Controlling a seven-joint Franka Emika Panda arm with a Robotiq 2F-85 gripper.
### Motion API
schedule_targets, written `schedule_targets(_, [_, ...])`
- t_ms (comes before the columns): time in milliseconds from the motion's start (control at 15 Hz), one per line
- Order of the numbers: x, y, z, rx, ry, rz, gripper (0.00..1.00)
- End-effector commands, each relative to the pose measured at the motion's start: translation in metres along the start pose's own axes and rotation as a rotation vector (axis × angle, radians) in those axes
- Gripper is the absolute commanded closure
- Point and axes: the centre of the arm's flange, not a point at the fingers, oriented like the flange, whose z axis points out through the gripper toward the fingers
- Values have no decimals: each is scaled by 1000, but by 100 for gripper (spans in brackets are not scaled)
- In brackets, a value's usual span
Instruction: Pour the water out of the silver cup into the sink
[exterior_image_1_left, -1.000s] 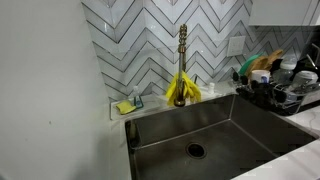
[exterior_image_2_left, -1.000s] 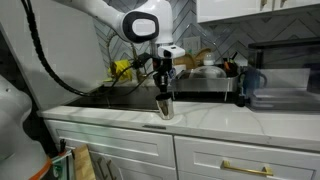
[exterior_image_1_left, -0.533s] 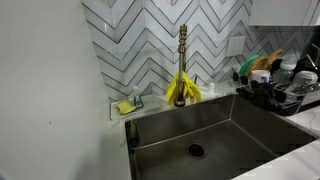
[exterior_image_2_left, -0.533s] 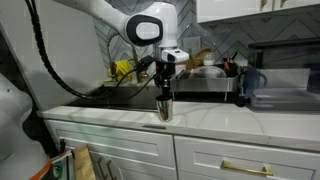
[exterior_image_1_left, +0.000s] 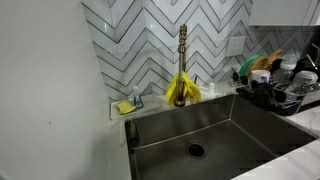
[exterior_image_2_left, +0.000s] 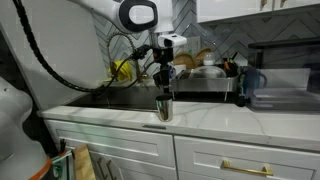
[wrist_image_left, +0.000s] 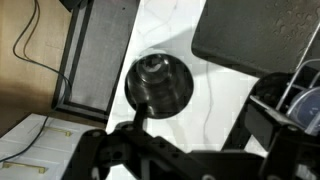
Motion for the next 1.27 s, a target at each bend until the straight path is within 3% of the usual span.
schedule_targets(0, [-25,-5,-43,-48,43,-75,0])
schedule_targets(533, [-90,-81,-145,-230,248,-371,0])
schedule_targets(733, [-108,-110,-170,-238,289,-478,0])
schedule_targets(1000, [-129,-143,-187,-186,315,-684,0])
schedule_targets(1067, [-126,-131,-181,-194,323,-599,0])
schedule_targets(1200, [-129,-135,-184,-189,329,-611,0])
